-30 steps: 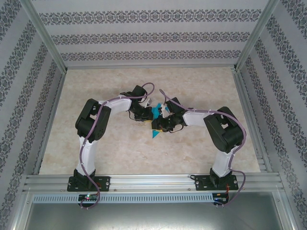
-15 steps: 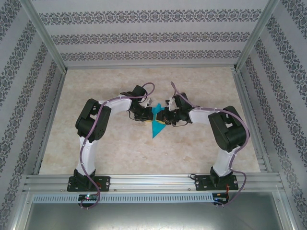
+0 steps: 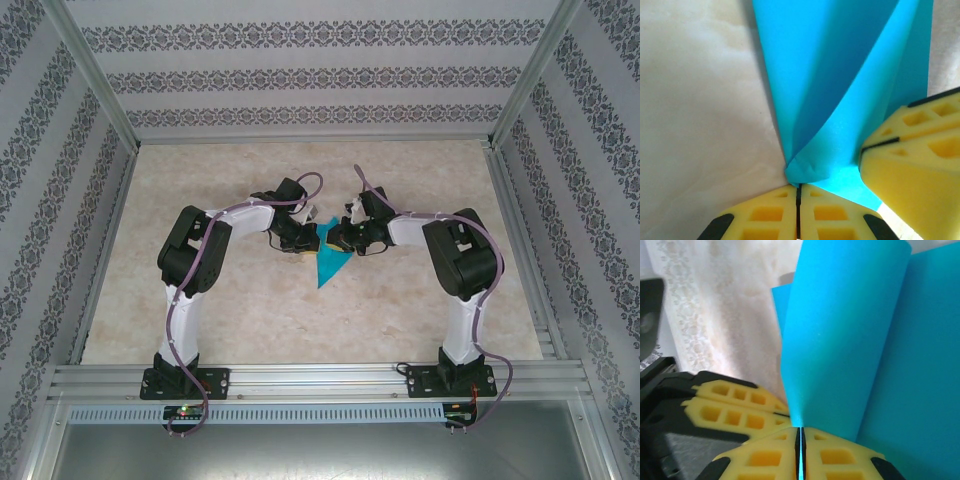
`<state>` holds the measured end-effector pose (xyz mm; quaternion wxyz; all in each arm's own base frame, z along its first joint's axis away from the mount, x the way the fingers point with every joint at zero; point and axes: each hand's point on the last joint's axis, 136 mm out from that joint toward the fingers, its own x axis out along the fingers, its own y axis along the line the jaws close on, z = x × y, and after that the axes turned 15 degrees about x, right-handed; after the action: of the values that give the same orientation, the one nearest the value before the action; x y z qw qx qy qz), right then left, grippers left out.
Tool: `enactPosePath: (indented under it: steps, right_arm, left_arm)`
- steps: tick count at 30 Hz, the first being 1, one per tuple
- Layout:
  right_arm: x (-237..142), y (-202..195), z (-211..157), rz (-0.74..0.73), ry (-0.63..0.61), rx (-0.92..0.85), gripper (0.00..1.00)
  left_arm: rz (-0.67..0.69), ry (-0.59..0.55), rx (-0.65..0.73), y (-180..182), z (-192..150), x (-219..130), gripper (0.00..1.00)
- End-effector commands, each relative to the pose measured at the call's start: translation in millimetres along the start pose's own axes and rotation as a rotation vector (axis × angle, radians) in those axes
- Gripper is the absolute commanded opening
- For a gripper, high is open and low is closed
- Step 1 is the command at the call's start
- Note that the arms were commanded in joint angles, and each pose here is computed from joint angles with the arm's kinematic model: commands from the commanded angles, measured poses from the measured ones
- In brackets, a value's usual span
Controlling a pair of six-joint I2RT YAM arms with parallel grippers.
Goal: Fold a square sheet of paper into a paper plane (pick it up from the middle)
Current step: Fourth fold the wing at the center of the table.
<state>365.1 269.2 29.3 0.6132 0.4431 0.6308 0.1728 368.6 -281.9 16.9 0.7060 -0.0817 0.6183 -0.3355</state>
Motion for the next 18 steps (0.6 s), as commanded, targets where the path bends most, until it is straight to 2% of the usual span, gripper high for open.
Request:
enactPosePath:
  steps: [1, 8, 13, 18]
  right_arm:
    - [4.4, -13.0, 6.7, -0.061, -0.004, 0.004, 0.12]
    - [4.3, -39.1, 7.8, -0.179, -0.022, 0.017, 0.12]
    - [5.2, -46.1, 9.3, -0.198, -0.031, 0.023, 0.12]
    - [7.5, -51.5, 7.7, -0.210, -0.025, 0.031, 0.11]
  left_arm:
    - [0.107, 0.094, -0.004, 28.3, -30.2, 35.6, 0.10]
    - [0.083, 0.045, 0.006, 14.3, -15.2, 22.1, 0.11]
    - [0.065, 0.009, 0.026, -0.2, -3.6, 8.5, 0.11]
    - [0.061, -0.035, 0.051, -16.9, 6.7, -9.8, 0.17]
